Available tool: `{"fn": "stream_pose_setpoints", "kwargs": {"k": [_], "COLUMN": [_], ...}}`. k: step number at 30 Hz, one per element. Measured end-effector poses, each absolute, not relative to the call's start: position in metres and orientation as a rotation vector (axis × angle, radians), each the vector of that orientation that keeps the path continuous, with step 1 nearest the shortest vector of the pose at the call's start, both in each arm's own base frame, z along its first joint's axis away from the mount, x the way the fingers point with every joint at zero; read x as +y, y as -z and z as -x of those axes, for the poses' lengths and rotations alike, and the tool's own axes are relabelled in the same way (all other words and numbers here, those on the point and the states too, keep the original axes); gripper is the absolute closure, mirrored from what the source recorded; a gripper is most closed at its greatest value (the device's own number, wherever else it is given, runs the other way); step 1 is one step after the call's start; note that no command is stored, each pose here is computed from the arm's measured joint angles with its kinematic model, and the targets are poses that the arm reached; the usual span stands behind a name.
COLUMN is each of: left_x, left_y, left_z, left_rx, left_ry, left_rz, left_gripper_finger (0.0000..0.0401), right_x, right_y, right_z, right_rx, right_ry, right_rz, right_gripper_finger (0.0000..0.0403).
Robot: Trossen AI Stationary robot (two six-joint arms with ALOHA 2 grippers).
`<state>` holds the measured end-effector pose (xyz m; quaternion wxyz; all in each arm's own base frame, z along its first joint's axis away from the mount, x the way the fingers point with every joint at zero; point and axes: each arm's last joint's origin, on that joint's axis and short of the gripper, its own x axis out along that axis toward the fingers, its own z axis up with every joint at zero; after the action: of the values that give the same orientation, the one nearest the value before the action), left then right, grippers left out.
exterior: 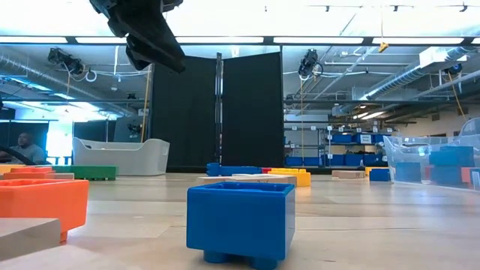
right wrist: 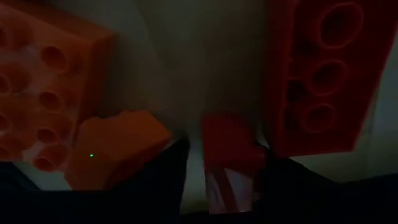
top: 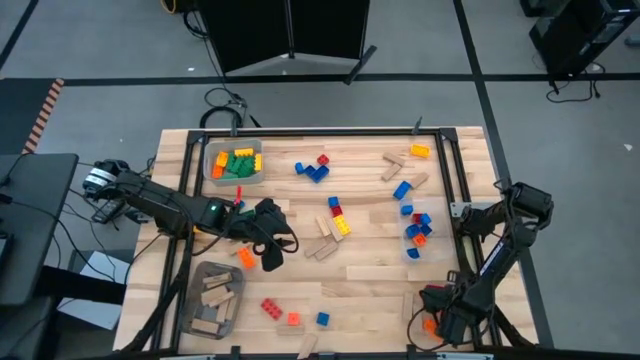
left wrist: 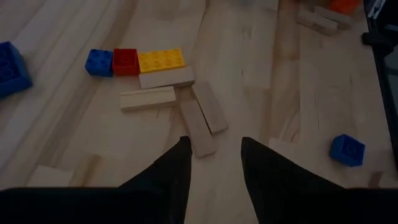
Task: Sort blocks by size
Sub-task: Put the small red game piece into the transparent bin
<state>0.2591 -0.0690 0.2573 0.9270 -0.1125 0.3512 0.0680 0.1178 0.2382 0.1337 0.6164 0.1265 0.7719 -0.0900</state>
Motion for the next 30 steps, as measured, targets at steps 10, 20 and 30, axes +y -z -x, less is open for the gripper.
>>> {"fn": "stream_pose_setpoints", "kwargs": {"k": [10,20,30], "left_x": [-0.069,-0.070,-0.071], "left_y": [-0.257,-0.261,-0.264], "left_z": [-0.259,-0.262,-0.265], "left_rx": [0.720,0.678,0.629], "left_ry": [-0.139,-0.130,-0.121], "left_rz": [0.228,0.244,0.256], "left_gripper_finger": [0.0254,0.0254,0.0254], "right_x": [0.228,0.190,0.130], "right_y": [-0.148,-0.233,-0.289], "right_z": [-0.115,-0.100,-0.113], "right_rx": [1.778,1.655,1.464], "right_ry": [0.279,0.504,0.662], "right_rz": [-0.342,-0.506,-0.613], "right_gripper_finger": [0.0298,0.0298,0.0298]}}
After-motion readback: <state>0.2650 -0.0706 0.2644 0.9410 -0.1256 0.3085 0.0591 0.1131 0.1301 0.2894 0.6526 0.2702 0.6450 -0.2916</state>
